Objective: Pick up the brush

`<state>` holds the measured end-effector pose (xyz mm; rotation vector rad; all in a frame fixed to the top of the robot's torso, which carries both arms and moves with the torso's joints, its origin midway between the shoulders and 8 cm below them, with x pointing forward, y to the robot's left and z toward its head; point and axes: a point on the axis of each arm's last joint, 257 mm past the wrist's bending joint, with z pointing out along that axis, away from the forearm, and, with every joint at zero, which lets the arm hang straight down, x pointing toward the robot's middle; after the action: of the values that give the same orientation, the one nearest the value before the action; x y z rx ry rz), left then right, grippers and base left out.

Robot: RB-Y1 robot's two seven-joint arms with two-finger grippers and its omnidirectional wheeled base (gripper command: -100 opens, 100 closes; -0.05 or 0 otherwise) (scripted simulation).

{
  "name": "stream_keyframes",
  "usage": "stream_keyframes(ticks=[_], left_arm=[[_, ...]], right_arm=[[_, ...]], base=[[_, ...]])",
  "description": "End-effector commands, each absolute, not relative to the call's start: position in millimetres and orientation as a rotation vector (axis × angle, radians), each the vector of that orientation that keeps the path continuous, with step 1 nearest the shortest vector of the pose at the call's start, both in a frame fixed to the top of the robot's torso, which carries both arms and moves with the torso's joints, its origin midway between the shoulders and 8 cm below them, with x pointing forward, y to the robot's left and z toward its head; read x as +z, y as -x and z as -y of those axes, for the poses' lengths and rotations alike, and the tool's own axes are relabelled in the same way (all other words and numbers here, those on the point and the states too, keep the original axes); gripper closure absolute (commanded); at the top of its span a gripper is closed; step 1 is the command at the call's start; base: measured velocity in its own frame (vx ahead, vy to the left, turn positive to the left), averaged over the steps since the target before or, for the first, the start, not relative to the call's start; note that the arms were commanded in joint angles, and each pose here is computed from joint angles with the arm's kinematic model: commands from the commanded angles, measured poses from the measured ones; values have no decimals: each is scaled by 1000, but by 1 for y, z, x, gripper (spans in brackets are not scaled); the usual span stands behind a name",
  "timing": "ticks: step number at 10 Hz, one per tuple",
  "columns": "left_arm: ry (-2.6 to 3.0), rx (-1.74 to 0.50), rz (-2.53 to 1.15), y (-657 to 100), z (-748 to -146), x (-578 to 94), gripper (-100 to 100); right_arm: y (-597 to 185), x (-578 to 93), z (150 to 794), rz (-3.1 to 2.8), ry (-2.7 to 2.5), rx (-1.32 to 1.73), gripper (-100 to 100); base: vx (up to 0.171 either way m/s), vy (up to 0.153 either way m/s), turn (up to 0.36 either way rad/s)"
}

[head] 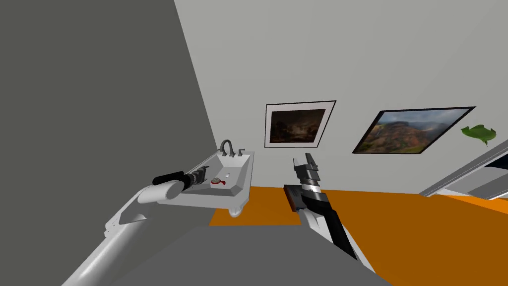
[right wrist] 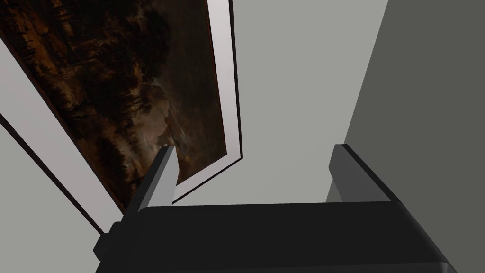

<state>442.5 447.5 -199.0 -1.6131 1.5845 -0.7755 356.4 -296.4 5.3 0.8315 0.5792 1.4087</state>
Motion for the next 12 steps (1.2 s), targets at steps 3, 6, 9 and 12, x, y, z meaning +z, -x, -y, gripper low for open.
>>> stream_keyframes(ticks=[3,6,9,12], left_arm=[[1715,-635,-1651,-415,-468,-231,-100],[1772,-561,-1686,-398,-478,-249,-100],[1869,-429,-1736,-366,-495,-280,-100],[1967,-309,-1781,-331,-505,-313,-100]], right_arm=[[-356,5,296,-579,-832,1409,0],[-356,5,296,-579,-832,1409,0],[-356,5,296,-579,-832,1409,0],[-356,5,296,-579,-832,1409,0]], base=[[119,-59,59],[125,-45,42],[127,-57,43],[170,-56,26]])
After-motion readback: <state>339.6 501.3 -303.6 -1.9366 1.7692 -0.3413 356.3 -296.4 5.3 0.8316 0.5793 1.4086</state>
